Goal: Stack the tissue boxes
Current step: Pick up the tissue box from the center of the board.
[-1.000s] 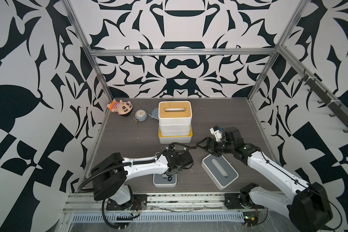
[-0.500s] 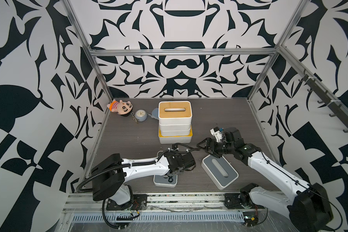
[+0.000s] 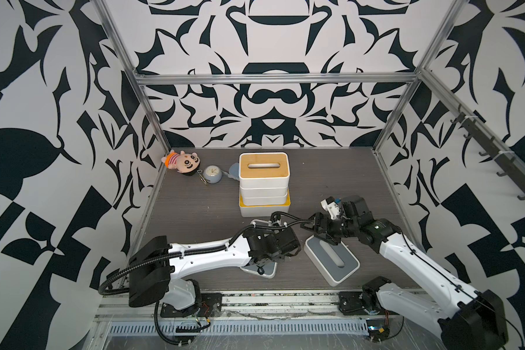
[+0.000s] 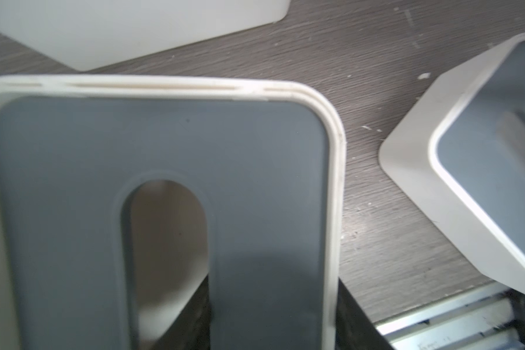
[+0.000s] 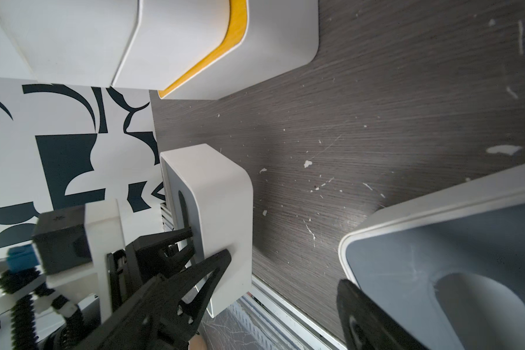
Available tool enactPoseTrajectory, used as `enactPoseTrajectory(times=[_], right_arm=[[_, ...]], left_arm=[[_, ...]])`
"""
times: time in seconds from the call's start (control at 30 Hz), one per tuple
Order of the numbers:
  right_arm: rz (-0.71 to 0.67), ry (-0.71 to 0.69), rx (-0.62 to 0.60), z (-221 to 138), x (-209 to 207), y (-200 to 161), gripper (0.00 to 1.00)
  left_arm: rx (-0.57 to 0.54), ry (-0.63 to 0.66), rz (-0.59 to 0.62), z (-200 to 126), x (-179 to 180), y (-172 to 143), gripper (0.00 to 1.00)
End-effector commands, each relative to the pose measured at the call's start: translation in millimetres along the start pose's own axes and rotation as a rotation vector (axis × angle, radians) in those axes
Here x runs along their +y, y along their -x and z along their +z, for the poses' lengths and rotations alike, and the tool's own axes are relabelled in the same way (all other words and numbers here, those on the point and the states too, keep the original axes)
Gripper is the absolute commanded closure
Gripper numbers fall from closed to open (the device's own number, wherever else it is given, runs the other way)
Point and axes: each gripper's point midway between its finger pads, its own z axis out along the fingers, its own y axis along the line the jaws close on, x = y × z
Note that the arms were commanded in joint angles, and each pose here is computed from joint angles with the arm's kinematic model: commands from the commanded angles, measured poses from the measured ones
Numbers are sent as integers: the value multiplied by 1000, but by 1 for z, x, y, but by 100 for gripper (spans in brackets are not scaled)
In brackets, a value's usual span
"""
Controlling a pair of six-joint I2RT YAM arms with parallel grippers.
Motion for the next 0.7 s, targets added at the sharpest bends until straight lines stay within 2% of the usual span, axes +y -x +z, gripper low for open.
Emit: enactPoseTrajectory(times=[0.0,0.67], right_arm=[[-33,10,-12,-8,11,2,7],[-13,43,19,-3,25,-13,5]], left_arm=[[-65,-73,23,-15,-16,18,54],[-175,-223,112,-23,-59,48,54]])
